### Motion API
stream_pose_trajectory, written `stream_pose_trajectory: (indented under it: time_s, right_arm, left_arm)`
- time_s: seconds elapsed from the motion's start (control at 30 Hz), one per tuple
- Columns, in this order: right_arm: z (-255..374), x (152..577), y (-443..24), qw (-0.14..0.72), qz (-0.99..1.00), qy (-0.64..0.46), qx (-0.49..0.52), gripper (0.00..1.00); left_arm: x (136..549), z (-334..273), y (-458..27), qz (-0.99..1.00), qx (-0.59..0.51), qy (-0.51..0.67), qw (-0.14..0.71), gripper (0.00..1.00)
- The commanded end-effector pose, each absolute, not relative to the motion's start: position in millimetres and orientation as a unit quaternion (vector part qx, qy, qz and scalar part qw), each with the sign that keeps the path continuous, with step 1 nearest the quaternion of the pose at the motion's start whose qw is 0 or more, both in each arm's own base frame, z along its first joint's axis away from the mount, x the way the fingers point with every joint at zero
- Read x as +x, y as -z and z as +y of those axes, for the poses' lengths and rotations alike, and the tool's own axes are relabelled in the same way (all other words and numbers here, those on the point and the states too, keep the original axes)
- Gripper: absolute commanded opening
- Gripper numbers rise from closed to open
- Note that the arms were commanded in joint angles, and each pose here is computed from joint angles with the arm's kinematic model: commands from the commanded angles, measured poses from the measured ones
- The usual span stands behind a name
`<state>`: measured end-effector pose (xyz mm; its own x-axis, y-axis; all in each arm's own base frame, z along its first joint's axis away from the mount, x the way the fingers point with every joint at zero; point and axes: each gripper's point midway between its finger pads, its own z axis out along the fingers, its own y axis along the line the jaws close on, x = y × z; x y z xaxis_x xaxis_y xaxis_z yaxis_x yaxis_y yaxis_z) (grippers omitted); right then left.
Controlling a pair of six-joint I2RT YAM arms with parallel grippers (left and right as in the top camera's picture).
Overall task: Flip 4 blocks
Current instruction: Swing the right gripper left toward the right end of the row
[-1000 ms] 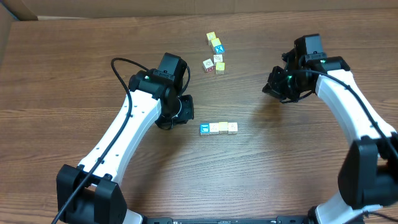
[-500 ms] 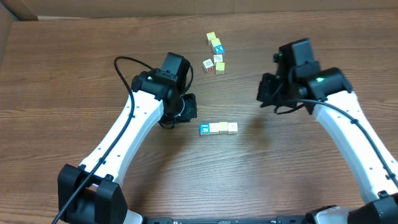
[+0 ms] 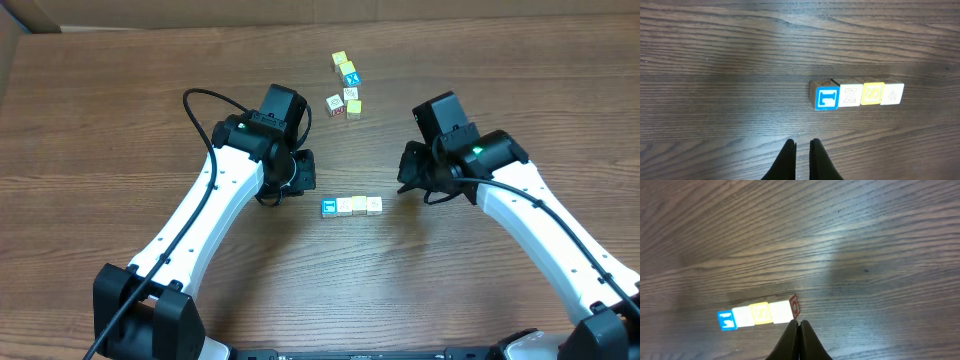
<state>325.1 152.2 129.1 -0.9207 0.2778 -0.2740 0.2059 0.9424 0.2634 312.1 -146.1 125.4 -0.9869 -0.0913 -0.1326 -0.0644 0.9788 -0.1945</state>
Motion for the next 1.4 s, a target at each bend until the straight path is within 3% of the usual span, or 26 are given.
stream_pose_trajectory:
  time_s: [0.0, 0.73, 1.37]
  right_arm:
    - [149.6, 326.4, -116.8, 0.161, 0.972, -0.109, 0.134, 0.04]
    - [146.4, 328.5, -65.6, 0.189, 0.966, -0.114, 0.138, 0.04]
    - [136.9, 321.4, -46.8, 0.184, 0.956, -0.107, 0.202, 0.04]
  left_arm:
    - [311.0, -144.9, -118.9, 0.994, -0.039, 0.083, 0.066, 0.04]
    - [307.1, -142.7, -85.0, 0.993, -0.057, 0.084, 0.066, 0.04]
    - [315.7, -146.2, -66.8, 0.989, -0.055, 0.096, 0.093, 0.05]
